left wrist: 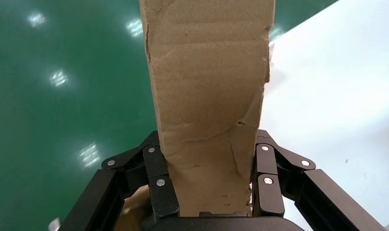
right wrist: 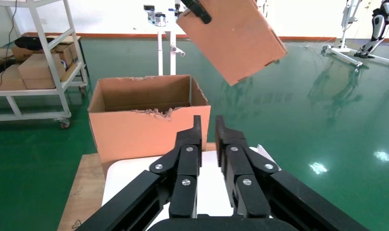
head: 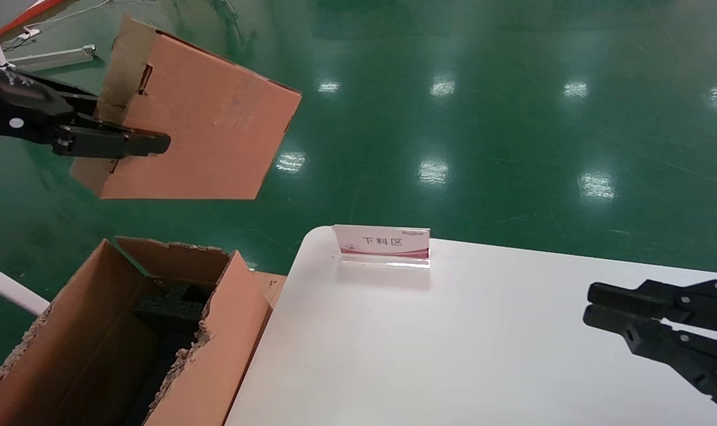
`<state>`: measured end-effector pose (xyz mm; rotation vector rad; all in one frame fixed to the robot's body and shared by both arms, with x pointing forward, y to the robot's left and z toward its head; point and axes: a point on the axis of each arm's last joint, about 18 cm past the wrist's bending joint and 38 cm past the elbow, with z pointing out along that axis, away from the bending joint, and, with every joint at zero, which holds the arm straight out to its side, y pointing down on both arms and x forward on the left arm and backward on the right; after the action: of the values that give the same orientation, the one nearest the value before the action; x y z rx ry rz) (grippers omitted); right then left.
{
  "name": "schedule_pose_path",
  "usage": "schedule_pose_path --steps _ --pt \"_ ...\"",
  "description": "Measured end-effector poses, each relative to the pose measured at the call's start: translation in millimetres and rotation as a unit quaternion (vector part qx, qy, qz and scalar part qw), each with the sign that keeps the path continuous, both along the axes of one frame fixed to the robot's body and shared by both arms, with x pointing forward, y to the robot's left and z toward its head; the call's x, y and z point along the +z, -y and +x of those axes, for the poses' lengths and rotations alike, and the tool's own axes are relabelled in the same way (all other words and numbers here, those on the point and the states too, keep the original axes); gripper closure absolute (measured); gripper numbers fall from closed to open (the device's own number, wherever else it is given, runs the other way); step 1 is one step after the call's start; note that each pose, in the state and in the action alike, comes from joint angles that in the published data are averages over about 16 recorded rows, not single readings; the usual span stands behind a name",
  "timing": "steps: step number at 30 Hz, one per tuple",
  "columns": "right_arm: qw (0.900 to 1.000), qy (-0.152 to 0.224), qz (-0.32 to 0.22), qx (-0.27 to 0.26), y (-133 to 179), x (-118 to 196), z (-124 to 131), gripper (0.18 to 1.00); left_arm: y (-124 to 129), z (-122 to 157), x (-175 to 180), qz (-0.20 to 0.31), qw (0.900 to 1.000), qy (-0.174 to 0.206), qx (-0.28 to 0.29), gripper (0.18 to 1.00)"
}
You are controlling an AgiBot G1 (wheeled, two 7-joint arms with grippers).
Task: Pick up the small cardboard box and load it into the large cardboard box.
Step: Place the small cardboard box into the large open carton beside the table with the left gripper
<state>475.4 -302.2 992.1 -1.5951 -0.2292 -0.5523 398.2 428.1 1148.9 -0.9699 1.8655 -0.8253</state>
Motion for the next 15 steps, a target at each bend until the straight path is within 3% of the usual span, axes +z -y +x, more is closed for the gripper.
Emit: schedule_pose_path --steps 9,15 --pt "1.000 0.000 0.000 0.000 0 0 0 0.910 15 5 0 0.052 0.9951 -0.068 0.049 0.811" --pt "1.000 0.000 0.000 0.000 0 0 0 0.793 33 4 -3 0.101 0.9786 -0.152 0.095 0.811"
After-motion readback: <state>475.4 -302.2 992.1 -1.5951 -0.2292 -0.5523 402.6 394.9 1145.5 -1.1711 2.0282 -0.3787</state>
